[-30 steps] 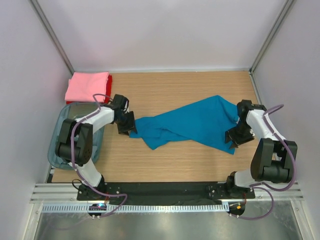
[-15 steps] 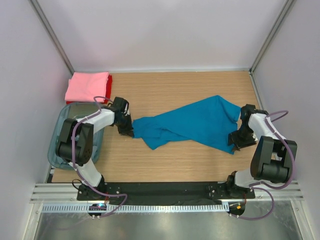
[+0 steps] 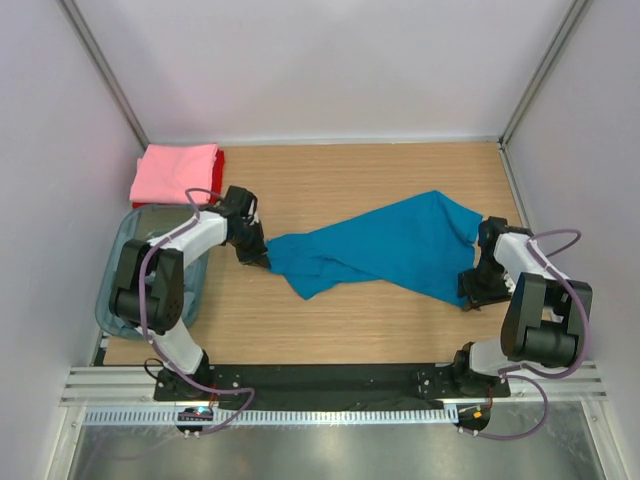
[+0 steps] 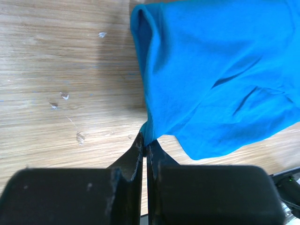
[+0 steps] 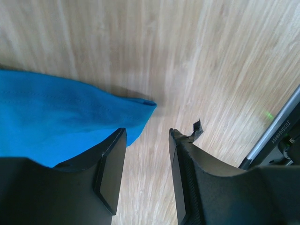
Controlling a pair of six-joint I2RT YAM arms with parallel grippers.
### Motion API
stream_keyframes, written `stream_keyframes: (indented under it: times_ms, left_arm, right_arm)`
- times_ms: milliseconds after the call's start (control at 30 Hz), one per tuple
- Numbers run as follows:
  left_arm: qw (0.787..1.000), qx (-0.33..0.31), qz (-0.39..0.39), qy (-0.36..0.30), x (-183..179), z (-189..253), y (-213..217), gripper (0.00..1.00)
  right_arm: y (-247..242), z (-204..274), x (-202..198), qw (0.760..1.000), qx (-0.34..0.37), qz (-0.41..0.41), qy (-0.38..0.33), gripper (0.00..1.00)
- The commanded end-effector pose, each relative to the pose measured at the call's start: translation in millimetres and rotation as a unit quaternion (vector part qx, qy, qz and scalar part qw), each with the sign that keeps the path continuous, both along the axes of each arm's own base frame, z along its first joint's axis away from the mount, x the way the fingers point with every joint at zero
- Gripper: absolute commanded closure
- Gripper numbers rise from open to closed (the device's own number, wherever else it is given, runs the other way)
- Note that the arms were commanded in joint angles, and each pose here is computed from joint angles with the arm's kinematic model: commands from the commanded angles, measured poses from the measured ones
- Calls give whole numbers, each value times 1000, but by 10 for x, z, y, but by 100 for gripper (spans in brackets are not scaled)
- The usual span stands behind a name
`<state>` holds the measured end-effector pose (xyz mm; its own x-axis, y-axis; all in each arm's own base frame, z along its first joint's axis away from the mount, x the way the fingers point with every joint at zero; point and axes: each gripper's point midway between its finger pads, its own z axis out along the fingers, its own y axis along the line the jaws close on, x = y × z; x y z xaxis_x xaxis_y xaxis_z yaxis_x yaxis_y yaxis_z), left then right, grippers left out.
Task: Fold and stack the t-shirts
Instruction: Flatten the tshirt out
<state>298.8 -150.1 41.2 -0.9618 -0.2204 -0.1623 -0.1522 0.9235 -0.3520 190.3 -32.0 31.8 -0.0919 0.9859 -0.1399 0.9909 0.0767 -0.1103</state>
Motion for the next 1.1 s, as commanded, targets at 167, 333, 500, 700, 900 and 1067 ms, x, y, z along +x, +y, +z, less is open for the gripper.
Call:
stream_keyframes:
  times_ms: [167, 333, 500, 700, 900, 1067]
  left_arm:
    - [999, -27, 0, -17, 61, 281, -95, 100]
    - [1000, -26, 2, -17, 75, 336, -95, 100]
    - [999, -30, 11, -25, 129, 445, -106, 100]
    - [998, -38, 21, -38, 189, 612, -132, 100]
    - [996, -51, 35, -58, 254, 794, -162, 100]
    - [996, -50, 47, -54, 254, 784, -158, 100]
  right_arm:
    - [-84, -216, -37, 999, -29, -43, -9, 50]
    - [-215, -221, -65, 997, -67, -45, -7, 55]
    - [-337, -209, -88, 994, -104, -44, -13, 72]
    - [-396, -185, 11, 992, -116, -19, -38, 99]
    - [-607, 386, 272, 982, -167, 41, -81, 99]
    - [-510, 589, 351, 981, -145, 49, -122, 99]
